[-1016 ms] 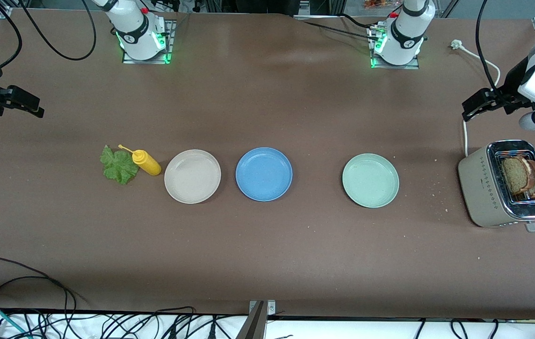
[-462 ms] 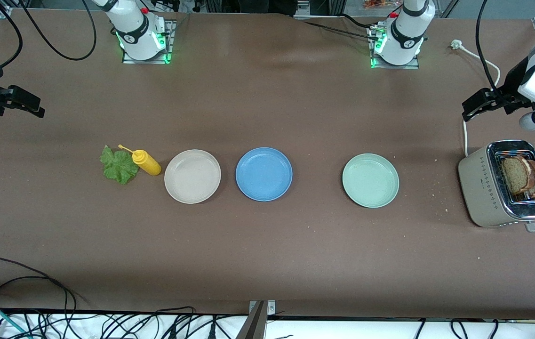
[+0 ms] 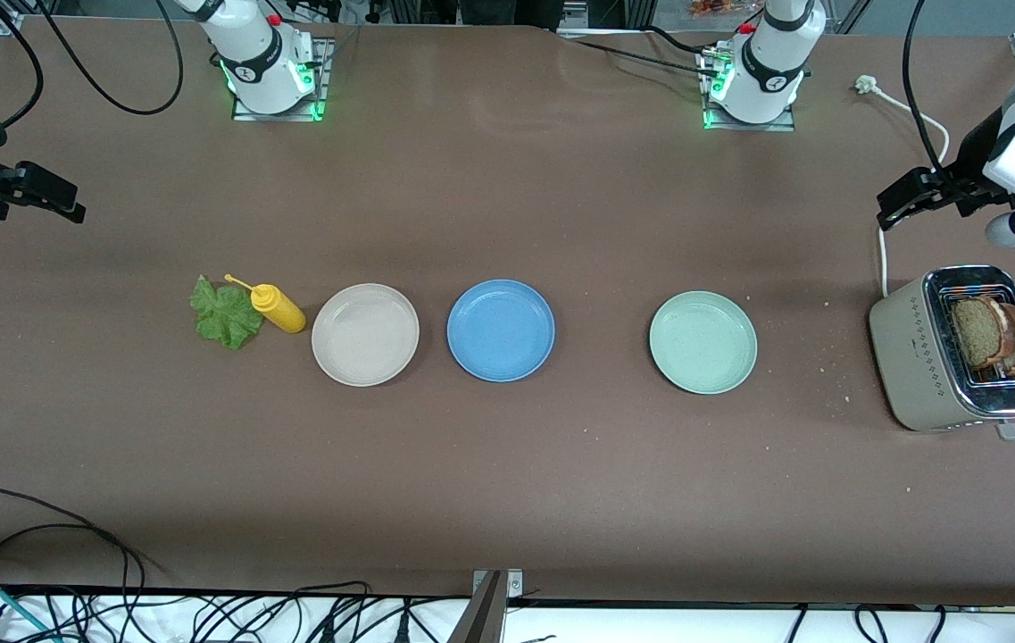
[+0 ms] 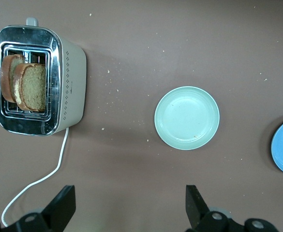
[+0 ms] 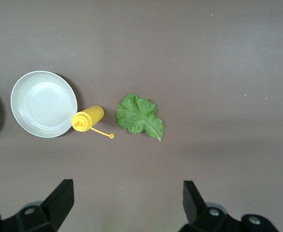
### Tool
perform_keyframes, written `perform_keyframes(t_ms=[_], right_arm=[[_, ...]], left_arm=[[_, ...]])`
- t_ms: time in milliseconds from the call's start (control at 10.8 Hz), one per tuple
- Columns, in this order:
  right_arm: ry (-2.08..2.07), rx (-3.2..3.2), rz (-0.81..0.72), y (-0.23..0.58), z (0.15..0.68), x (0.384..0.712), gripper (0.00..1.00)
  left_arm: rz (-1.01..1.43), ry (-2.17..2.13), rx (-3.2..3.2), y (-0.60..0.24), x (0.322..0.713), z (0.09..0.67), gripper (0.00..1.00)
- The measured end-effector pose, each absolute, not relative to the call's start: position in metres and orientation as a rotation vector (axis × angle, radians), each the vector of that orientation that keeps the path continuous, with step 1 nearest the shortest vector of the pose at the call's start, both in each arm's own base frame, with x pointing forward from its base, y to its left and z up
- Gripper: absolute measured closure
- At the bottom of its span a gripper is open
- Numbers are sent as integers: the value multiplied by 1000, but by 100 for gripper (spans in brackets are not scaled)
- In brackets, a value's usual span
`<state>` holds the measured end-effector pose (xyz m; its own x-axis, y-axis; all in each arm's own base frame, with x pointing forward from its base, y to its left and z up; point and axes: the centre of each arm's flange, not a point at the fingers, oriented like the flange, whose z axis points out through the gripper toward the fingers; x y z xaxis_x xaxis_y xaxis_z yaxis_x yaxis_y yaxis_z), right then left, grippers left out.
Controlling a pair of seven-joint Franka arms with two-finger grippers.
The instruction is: Make sandwich in blue plate with both arms
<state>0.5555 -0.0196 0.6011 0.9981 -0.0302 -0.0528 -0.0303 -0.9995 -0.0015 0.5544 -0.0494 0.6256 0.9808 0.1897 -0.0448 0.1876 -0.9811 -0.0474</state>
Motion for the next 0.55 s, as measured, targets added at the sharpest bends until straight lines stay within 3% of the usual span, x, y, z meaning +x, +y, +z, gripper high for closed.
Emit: perform_keyframes(t_ms=[554], right_arm=[[44, -3138, 80, -18, 602, 556, 0]], left_arm=[[76, -298, -3083, -48, 555, 626, 0]])
